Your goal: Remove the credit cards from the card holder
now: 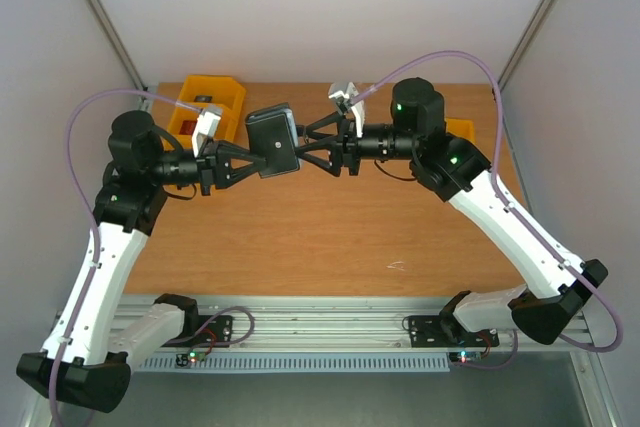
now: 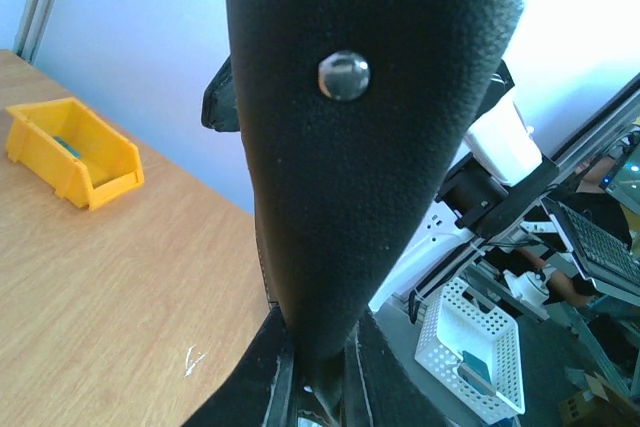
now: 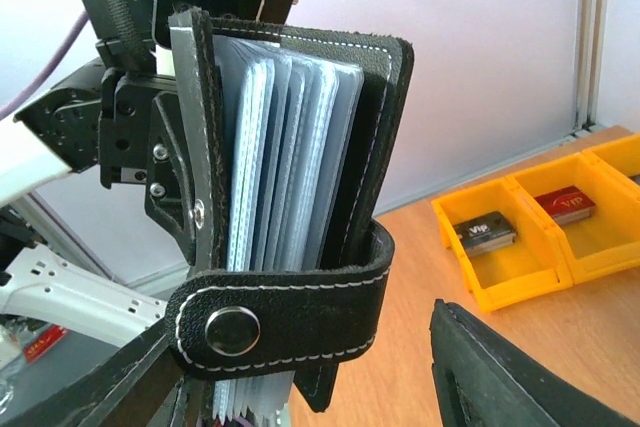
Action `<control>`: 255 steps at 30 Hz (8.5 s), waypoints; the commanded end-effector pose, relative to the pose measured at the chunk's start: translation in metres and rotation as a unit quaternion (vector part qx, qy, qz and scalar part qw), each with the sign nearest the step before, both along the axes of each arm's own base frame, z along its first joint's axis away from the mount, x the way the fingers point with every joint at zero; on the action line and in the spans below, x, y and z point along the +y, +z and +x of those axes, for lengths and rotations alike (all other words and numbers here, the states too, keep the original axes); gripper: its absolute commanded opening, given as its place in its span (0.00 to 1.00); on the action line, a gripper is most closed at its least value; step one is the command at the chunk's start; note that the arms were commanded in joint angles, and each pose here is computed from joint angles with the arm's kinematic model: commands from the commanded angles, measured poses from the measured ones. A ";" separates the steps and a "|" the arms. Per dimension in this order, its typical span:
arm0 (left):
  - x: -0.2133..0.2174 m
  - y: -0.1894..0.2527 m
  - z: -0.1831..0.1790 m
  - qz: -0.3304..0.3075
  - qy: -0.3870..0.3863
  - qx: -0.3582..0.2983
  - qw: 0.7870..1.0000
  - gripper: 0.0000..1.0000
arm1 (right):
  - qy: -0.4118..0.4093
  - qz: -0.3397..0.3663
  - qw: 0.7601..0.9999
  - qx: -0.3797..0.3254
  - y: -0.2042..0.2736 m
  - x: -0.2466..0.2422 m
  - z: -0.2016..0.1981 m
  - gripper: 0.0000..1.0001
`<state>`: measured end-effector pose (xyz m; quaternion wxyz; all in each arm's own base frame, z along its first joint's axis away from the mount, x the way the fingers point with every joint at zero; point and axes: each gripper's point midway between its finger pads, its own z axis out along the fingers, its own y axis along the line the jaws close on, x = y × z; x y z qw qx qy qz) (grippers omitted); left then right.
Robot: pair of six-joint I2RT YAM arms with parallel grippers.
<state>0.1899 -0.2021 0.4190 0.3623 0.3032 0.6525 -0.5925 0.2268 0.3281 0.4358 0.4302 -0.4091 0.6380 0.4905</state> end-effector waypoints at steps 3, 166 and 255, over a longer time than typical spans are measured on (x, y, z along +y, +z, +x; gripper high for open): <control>0.001 0.014 -0.022 -0.013 -0.039 -0.052 0.998 0.00 | 0.014 0.004 1.000 -0.018 0.017 -0.006 -0.007 0.58; 0.009 0.008 -0.016 -0.033 0.005 -0.063 0.997 0.14 | 0.166 -0.009 0.981 0.104 0.021 0.032 -0.045 0.01; 0.009 -0.030 0.001 -0.017 0.042 0.012 0.999 0.00 | -0.031 -0.080 0.991 0.100 0.003 -0.051 0.016 0.01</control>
